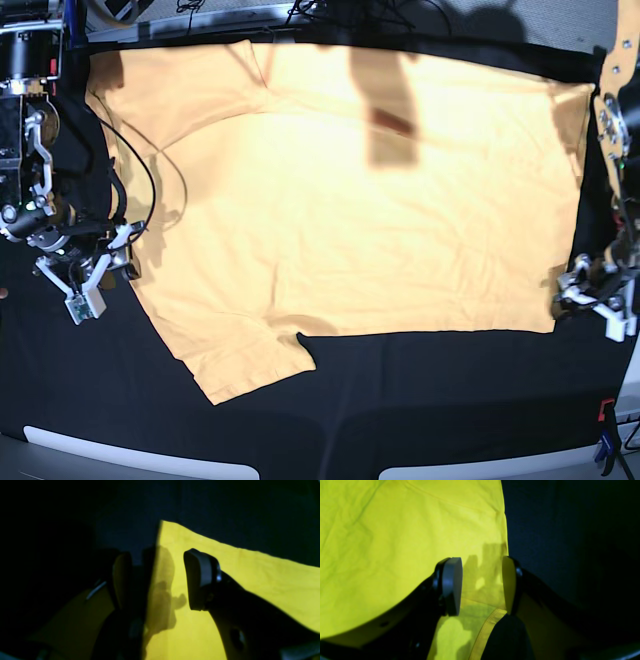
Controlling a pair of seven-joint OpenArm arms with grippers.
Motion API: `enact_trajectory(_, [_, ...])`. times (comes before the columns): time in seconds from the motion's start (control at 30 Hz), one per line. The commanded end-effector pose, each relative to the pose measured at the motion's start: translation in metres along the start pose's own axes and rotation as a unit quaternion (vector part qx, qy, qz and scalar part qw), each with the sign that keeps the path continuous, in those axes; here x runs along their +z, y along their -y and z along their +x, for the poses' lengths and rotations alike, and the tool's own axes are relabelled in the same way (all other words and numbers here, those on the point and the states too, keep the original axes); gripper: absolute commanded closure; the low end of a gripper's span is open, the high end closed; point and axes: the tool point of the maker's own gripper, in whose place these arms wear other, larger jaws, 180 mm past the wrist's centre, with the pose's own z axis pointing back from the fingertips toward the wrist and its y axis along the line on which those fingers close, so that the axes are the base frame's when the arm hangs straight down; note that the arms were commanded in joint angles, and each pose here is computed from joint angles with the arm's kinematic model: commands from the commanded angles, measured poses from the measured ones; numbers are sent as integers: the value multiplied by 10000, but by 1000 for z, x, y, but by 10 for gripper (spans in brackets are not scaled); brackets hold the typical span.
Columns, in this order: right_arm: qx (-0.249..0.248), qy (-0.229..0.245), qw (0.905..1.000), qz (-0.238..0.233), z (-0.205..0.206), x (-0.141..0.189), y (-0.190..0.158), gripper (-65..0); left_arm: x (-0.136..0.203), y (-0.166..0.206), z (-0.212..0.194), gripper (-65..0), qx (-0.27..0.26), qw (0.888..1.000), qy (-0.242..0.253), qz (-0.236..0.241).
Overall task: Layout the t-shirt on the table in an organized manner, then fold the t-shirt properly
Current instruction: 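Grasp the hem corners with both grippers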
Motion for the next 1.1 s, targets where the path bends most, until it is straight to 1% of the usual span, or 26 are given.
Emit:
enact_trajectory(0.0, [74, 238, 9996, -109, 17, 6, 11, -255, 0, -1, 31, -320, 0, 9992, 409, 36])
enact_trajectory(0.1, [87, 122, 9998, -129, 13, 7, 12, -255, -7, -10, 23, -320, -86, 9979, 398, 496])
enact_trajectory(0.13, [96, 96, 9998, -135, 12, 7, 13, -255, -8, -12, 21, -320, -104, 9975, 422, 563])
enact_trajectory(0.27, [145, 81, 9997, -187, 13, 9, 18, -255, -8, -13, 18, -319, -67, 9971, 479, 588])
enact_trajectory(0.37, [203, 51, 9995, -245, 13, 12, 24, -255, -9, -13, 11, -293, -43, 9979, 297, 577])
enact_trajectory(0.4, [222, 47, 9994, -265, 13, 13, 26, -255, -10, -11, 7, -282, -34, 9984, 194, 533])
enact_trajectory(0.5, [258, 44, 9992, -302, 14, 15, 30, -255, -13, 15, -3, -275, -111, 9999, -4, -106])
enact_trajectory(0.53, [264, 55, 9992, -311, 15, 15, 30, -255, -14, 23, -6, -275, -122, 9996, -63, -245])
enact_trajectory(0.67, [269, 104, 9990, -334, 21, 15, 32, -255, -20, 41, -18, -275, -40, 9985, -264, -471])
enact_trajectory(0.77, [273, 119, 9990, -340, 22, 16, 33, -255, -20, 42, -18, -274, -34, 9985, -255, -478])
enact_trajectory(0.8, [274, 123, 9990, -341, 22, 16, 33, -255, -20, 42, -17, -262, -37, 9985, -255, -475])
enact_trajectory(0.83, [272, 133, 9990, -340, 23, 16, 33, -255, -20, 41, -18, -225, -47, 9986, -262, -467])
enact_trajectory(0.87, [273, 155, 9989, -342, 24, 16, 33, -255, -20, 41, -18, -170, -48, 9985, -265, -468])
enact_trajectory(0.93, [279, 288, 9986, -354, 31, 16, 34, -255, -20, 41, -19, -29, -41, 9986, -241, -469])
enact_trajectory(0.97, [285, 399, 9982, -357, 36, 17, 34, -255, -20, 41, -19, 0, -37, 9987, -217, -464])
enact_trajectory(1.03, [322, 585, 9970, -379, 45, 17, 35, -257, -20, 40, -20, 0, -35, 9987, -210, -462])
enact_trajectory(1.07, [351, 611, 9966, -433, 49, 17, 37, -269, -20, 40, -20, 0, -35, 9987, -212, -459])
